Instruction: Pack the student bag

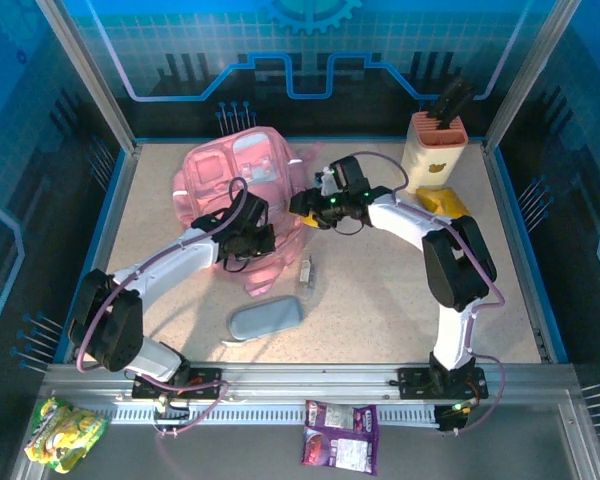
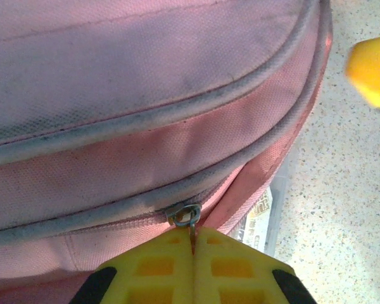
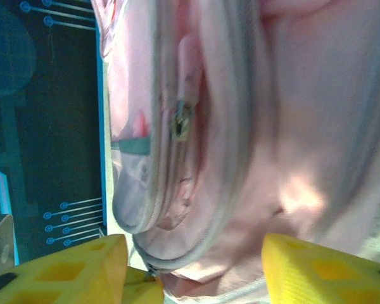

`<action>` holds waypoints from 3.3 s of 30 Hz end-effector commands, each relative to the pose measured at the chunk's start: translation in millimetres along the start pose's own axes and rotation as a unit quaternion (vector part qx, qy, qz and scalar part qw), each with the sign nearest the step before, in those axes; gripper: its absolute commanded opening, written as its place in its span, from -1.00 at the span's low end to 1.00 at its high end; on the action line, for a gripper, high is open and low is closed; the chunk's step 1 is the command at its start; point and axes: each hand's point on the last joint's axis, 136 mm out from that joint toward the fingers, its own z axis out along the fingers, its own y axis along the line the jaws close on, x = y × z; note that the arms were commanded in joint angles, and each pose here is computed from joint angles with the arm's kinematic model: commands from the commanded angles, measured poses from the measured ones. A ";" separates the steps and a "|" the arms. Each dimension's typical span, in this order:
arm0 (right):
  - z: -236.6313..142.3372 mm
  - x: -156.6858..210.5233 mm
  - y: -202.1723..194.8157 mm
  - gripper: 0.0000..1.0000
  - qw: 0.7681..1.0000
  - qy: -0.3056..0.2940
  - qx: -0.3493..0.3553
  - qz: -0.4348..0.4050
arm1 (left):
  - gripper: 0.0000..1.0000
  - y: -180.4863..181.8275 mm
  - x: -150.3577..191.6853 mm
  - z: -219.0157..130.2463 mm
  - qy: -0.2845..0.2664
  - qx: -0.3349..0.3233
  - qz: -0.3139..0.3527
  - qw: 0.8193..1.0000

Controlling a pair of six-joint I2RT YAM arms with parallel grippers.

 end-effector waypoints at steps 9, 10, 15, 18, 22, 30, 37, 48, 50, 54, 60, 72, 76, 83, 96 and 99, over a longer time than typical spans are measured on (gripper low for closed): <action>43.6 13.1 4.8 -0.11 0.999 -0.021 0.001 0.030 | -1.00 -34.9 -11.4 -9.1 -0.016 0.044 0.007 0.999; 43.0 11.1 3.4 -0.15 0.999 -0.026 0.000 0.030 | -1.00 -35.6 -10.3 -10.0 -0.015 0.045 0.009 0.999; 29.5 -1.8 4.1 -0.49 0.999 -0.044 0.009 0.011 | -1.00 -25.4 -8.3 -14.6 -0.021 0.026 0.013 0.999; 22.9 -14.2 0.3 -0.85 0.999 -0.053 0.009 0.005 | -1.00 -19.6 -2.7 -14.4 -0.014 0.018 0.018 1.000; 5.2 -41.2 0.6 -1.00 0.998 -0.065 0.000 -0.018 | -1.00 8.9 12.0 -10.0 0.003 -0.039 0.005 0.999; -22.4 -87.0 0.5 -1.00 0.996 -0.070 0.008 -0.053 | -1.00 67.6 28.3 -22.9 0.018 -0.114 0.001 0.993; -7.3 -105.3 14.8 -0.96 0.997 -0.040 0.005 -0.062 | -1.00 23.8 17.2 -23.5 0.014 -0.008 -0.007 1.000; 3.7 -16.7 37.3 -0.12 0.998 -0.004 -0.022 -0.051 | -1.00 -25.2 -15.3 -14.8 -0.023 0.030 0.007 0.999; 7.9 -4.9 41.6 -0.13 0.998 0.001 -0.033 -0.046 | -1.00 -29.8 -14.7 -14.2 -0.024 0.038 0.009 0.999; 17.7 10.8 41.8 -0.24 0.998 -0.002 -0.023 -0.051 | -1.00 -26.3 -12.2 -11.4 -0.021 0.030 0.009 0.999; 32.3 6.5 33.9 -0.51 0.999 0.002 -0.013 -0.046 | -1.00 -17.8 -6.5 -13.4 -0.022 0.019 0.011 1.000; -2.6 -12.7 42.4 -1.00 0.998 -0.030 -0.035 -0.042 | -1.00 58.8 16.0 -16.3 -0.032 -0.094 -0.007 0.995; -10.2 -10.2 45.7 -1.00 0.998 -0.034 -0.043 -0.039 | -1.00 95.6 6.3 -21.4 -0.057 -0.129 -0.038 0.989; -10.4 2.8 43.3 -1.00 0.998 -0.036 -0.046 -0.027 | -1.00 145.0 -20.6 -25.6 -0.085 -0.169 -0.076 0.979; 19.7 34.2 57.6 -1.00 0.998 -0.019 -0.050 -0.034 | -1.00 197.3 -125.8 -29.1 -0.141 -0.177 -0.137 0.964; 25.1 34.4 64.7 -1.00 0.997 -0.017 -0.064 -0.043 | -1.00 190.6 -131.5 -26.5 -0.133 -0.159 -0.133 0.969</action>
